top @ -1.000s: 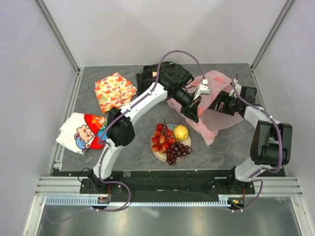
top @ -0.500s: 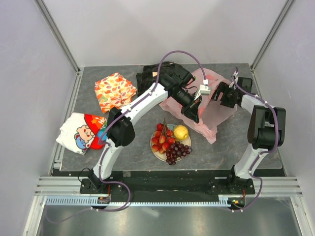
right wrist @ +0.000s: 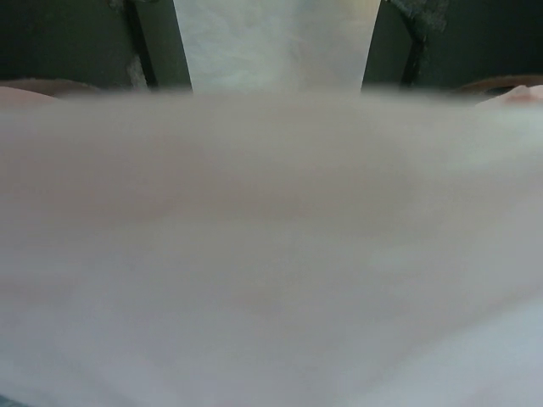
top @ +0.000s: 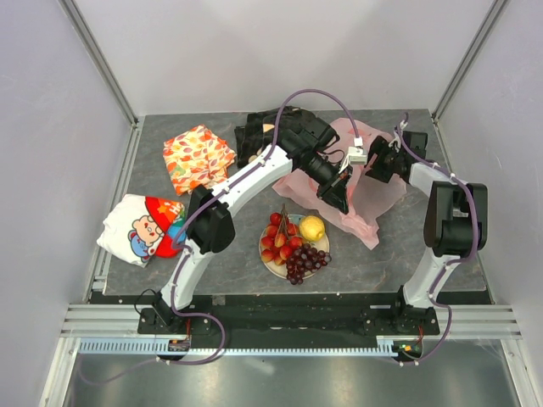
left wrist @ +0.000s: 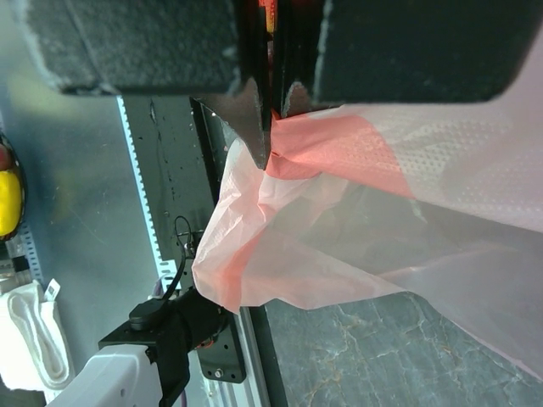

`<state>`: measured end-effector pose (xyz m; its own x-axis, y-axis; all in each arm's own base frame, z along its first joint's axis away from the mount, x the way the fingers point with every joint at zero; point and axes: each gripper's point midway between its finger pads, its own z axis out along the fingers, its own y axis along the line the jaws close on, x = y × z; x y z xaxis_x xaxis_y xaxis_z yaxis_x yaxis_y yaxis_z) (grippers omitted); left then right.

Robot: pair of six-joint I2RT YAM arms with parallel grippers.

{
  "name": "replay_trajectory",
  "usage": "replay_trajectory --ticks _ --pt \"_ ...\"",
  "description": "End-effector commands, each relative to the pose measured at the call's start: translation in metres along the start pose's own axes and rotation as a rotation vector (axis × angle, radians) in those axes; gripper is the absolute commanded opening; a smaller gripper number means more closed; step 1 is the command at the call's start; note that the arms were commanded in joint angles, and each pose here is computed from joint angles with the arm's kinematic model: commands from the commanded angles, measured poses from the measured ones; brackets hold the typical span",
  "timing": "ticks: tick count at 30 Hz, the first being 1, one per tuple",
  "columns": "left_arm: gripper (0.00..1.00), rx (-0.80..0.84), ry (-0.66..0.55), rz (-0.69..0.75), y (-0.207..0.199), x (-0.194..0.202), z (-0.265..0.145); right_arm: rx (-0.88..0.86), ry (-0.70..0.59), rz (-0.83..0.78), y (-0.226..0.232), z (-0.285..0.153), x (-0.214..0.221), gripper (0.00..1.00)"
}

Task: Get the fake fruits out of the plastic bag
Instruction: Take out the fake fruit from the plastic bag.

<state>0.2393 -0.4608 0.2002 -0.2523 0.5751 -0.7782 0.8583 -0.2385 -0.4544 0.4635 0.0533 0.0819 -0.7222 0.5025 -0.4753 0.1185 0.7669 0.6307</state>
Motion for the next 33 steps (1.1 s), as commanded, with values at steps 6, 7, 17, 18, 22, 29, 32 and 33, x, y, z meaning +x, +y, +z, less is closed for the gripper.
replay_trajectory --ticks 6,7,17,18,22,29,32,33 --pt "0.02 0.058 -0.06 -0.003 -0.011 -0.02 0.003 -0.052 -0.023 0.12 0.012 0.028 -0.011 0.77" --pt "0.02 0.058 -0.06 -0.006 -0.011 -0.02 0.003 -0.054 -0.018 0.125 0.012 0.029 -0.009 0.77" --pt "0.02 0.074 -0.053 -0.038 -0.011 -0.013 0.006 -0.129 -0.008 0.231 0.023 0.042 -0.008 0.73" --pt "0.02 0.077 -0.054 -0.038 -0.011 -0.013 0.007 -0.141 -0.011 0.235 0.026 0.04 -0.009 0.73" --pt "0.02 0.085 -0.058 -0.038 -0.011 -0.013 0.008 -0.164 0.003 0.26 0.034 0.043 -0.004 0.72" --pt "0.01 0.09 -0.055 -0.049 -0.012 -0.011 0.008 -0.212 0.016 0.293 0.05 0.044 0.0 0.7" --pt "0.02 0.089 -0.057 -0.048 -0.01 -0.012 0.009 -0.187 0.026 0.29 0.051 0.046 0.005 0.7" --pt "0.02 0.088 -0.059 -0.046 -0.01 -0.013 0.008 -0.176 0.034 0.291 0.047 0.049 0.008 0.71"
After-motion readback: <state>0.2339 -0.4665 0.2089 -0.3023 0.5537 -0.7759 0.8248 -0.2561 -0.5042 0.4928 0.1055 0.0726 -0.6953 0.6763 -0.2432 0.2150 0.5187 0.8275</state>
